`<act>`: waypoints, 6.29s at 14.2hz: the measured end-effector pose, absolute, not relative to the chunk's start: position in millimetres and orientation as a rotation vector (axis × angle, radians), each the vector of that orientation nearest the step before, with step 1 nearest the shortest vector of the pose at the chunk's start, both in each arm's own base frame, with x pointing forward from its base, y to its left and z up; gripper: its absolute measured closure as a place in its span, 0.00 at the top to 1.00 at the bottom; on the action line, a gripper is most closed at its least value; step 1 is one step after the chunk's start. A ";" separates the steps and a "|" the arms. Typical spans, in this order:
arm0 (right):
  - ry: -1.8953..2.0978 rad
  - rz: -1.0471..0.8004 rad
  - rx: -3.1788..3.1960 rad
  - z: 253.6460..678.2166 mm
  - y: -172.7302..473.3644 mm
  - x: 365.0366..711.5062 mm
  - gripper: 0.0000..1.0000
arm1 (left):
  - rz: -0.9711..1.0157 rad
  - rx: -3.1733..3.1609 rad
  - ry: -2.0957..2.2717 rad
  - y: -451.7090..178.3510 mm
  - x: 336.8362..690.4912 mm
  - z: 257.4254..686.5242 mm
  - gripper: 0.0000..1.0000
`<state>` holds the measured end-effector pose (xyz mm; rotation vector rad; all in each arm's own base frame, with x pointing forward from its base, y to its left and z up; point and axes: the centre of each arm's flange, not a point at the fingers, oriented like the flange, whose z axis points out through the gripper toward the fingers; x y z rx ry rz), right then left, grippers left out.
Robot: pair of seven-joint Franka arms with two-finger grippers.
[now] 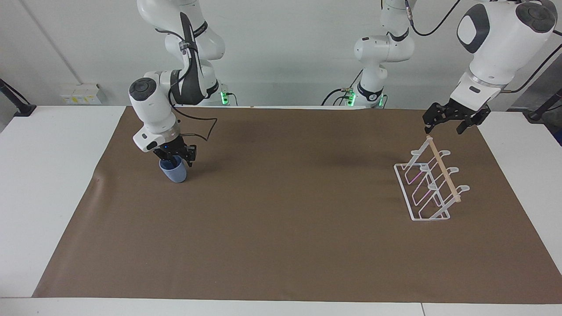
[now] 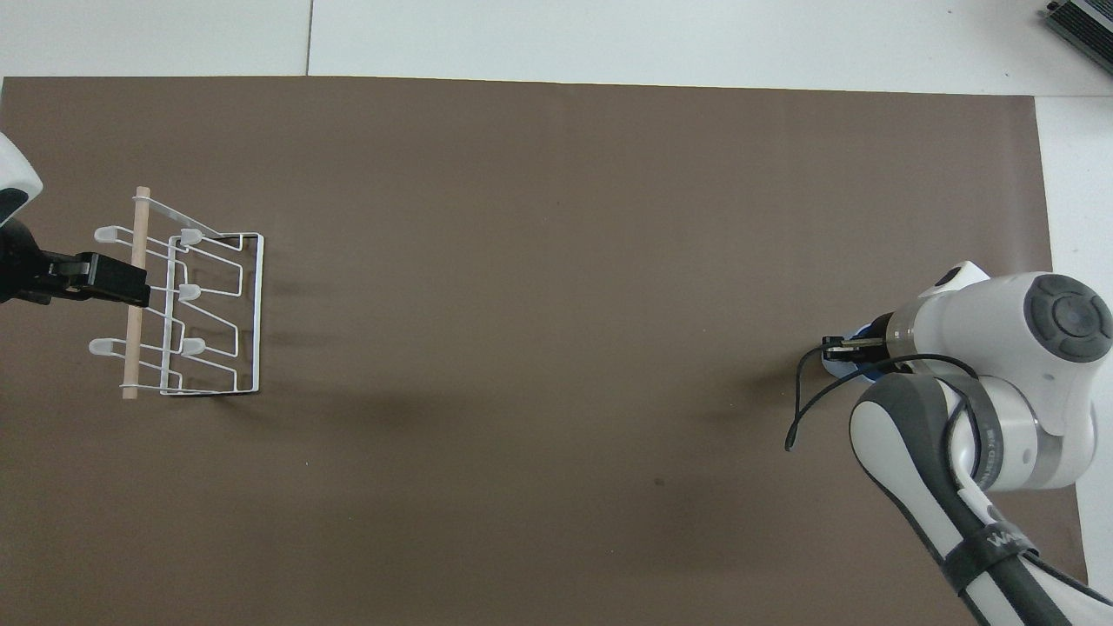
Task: Hang cup on cup holder
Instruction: 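Lift the blue cup with the right gripper and tip it sideways, then carry the sideways cup with the right gripper toward the left gripper, then open the left gripper and close it around the cup's base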
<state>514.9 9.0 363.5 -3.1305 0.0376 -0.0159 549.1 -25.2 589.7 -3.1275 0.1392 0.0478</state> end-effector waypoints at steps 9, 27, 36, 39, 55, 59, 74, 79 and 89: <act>0.032 0.064 -3.128 385.4 10.7 526.0 0.05 | 0.048 -3.127 0.139 -25.2 549.1 589.7 1.00; -0.034 0.088 -2.682 545.5 116.9 511.1 0.05 | 0.048 -3.127 0.139 -25.2 549.1 589.7 1.00; 0.009 0.054 -2.158 579.5 171.7 509.1 0.05 | 0.048 -3.127 0.139 -25.2 549.1 589.7 1.00; 0.008 0.061 -2.035 589.8 199.0 503.1 0.05 | 0.047 -3.127 0.141 -25.9 549.1 589.7 1.00; 0.277 -0.077 -1.735 600.2 295.8 467.4 0.05 | 0.508 -2.978 -1.985 -52.3 543.9 631.0 1.00; 0.292 -0.085 -1.727 600.3 297.6 466.8 0.05 | 0.724 -2.862 -2.223 -78.9 538.6 647.3 1.00; 0.342 -0.093 -1.697 600.1 330.5 444.8 0.05 | 0.882 -2.802 -2.180 -163.3 502.9 670.9 1.00; 0.343 -0.093 -1.697 600.1 330.3 444.9 0.05 | 0.910 -2.810 -2.108 -193.5 489.1 668.2 1.00; 0.343 -0.093 -1.697 600.1 330.3 444.9 0.05 | 0.905 -2.813 -2.083 -202.7 475.5 662.5 0.95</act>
